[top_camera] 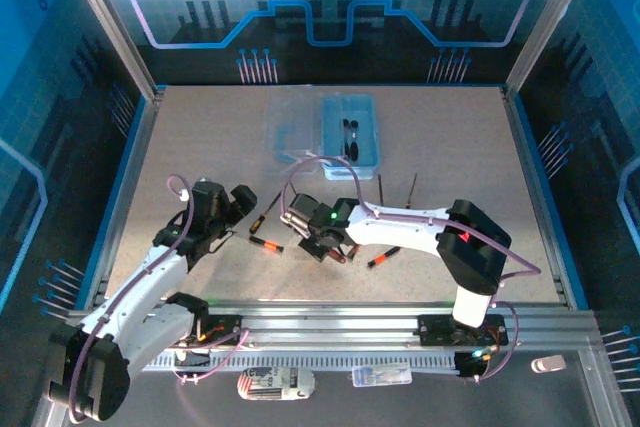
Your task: Pack the tool kit
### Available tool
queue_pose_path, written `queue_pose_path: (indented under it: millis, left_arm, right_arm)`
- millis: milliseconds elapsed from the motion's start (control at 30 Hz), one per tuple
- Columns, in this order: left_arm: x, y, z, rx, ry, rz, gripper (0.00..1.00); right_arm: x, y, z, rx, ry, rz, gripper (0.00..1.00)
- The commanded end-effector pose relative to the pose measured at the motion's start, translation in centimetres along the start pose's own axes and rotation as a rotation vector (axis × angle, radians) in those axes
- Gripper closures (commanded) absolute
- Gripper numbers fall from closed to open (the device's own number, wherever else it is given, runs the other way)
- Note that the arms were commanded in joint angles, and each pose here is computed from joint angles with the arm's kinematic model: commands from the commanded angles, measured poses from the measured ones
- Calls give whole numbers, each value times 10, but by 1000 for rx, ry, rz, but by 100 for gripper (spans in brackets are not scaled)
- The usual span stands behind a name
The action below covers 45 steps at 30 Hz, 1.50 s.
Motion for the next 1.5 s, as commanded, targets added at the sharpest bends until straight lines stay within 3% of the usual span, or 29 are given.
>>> queue_pose_path:
  millis: [0,333,800,1100,1467]
  left_arm:
    - [0,1,-1,19,-27,-7,1]
    - [0,-1,-1,11,-49,-6,1]
    - [3,-8,-2,20,-127,-10,1]
    - [5,-12,-5,23,-172,14,1]
    - [12,-14,-5,23,-200,15,1]
  right_arm:
    - [34,36,-10,-49,1,-141,89]
    - [76,84,-57,-151,-23,-290,89]
    - [88,132,-175,-421,-103,-388,88]
    - [45,166,-249,-611,-127,-362,89]
    - [-40,180,-286,-722,-214,-237,89]
Point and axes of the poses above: each hand's point on the last joint's axis, 136 mm out from that joint toward the fingers, its own x axis back along the fingers, its own z axis along the line the jaws close on, y = z × x, the point moved 8 cm from there along x, back along the fingers, and after that the axes turned 15 degrees about -x, right-handed, at the moved point
